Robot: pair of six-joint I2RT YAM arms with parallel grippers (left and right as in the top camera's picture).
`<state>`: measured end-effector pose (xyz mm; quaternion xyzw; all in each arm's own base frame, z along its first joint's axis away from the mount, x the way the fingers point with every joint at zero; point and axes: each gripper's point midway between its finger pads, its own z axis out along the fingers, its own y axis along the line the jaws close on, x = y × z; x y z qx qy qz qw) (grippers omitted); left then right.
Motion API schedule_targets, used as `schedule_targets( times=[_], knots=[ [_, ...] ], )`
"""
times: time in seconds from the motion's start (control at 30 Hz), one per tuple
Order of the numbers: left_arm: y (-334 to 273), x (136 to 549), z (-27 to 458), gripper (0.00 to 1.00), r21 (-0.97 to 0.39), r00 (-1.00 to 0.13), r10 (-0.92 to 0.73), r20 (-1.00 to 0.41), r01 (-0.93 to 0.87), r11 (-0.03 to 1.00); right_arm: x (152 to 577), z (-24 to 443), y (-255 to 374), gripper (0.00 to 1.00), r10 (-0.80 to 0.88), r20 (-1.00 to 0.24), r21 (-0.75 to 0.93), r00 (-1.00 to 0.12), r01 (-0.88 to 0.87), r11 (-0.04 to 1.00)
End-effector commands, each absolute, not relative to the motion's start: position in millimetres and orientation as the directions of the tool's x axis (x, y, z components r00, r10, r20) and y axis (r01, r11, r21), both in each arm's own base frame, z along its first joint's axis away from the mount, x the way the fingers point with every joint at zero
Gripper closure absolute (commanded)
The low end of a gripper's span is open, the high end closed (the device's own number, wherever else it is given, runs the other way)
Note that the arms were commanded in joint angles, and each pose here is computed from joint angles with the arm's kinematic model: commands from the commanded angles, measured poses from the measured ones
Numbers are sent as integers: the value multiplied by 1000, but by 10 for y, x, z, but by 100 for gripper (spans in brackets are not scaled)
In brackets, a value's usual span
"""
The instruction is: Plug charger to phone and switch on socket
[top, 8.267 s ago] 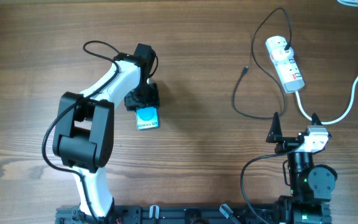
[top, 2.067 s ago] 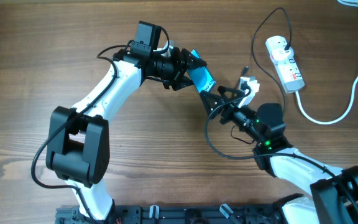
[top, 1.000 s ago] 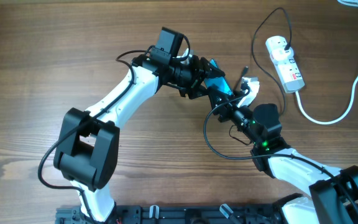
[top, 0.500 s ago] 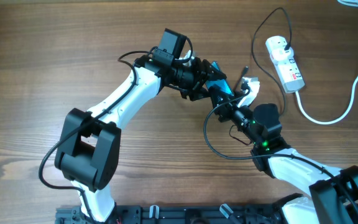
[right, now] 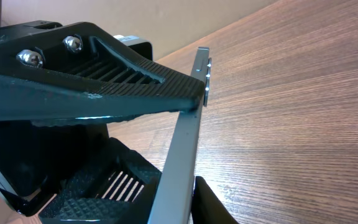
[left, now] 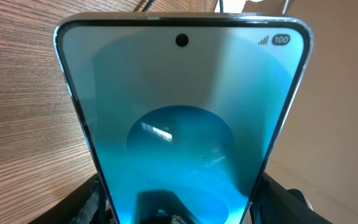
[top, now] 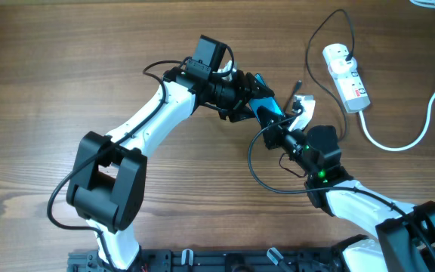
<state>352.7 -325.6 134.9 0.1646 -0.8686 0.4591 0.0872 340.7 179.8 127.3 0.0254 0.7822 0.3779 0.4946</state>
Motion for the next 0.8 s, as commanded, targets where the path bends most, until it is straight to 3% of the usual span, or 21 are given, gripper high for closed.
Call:
schedule_targets(
  times=[0.0,0.37,0.47,0.6,0.77],
  knots=[
    [-3381,3433,1628,53,-820,-957,-124,263,-290,493,3394,1325,1877,84,405,-755,622,-516,-368,691],
    [-3381,3433,1628,43,-820,-957,-124,263,-290,493,3411,1469,1897,89,491,-701,697,-517,-354,623],
    [-3381,3433,1629,34,-820,-957,-124,264,-290,493,3410,1470,1899,91,544,-637,757,-547,-307,577],
    [-3378,3438,1630,14,-820,-956,-127,266,-293,492,3416,1504,1898,92,595,-574,808,-563,-269,524],
    [-3346,3510,1655,3,-831,-959,-137,249,-284,479,3434,1502,1875,95,703,-389,911,-596,-136,389]
  ],
)
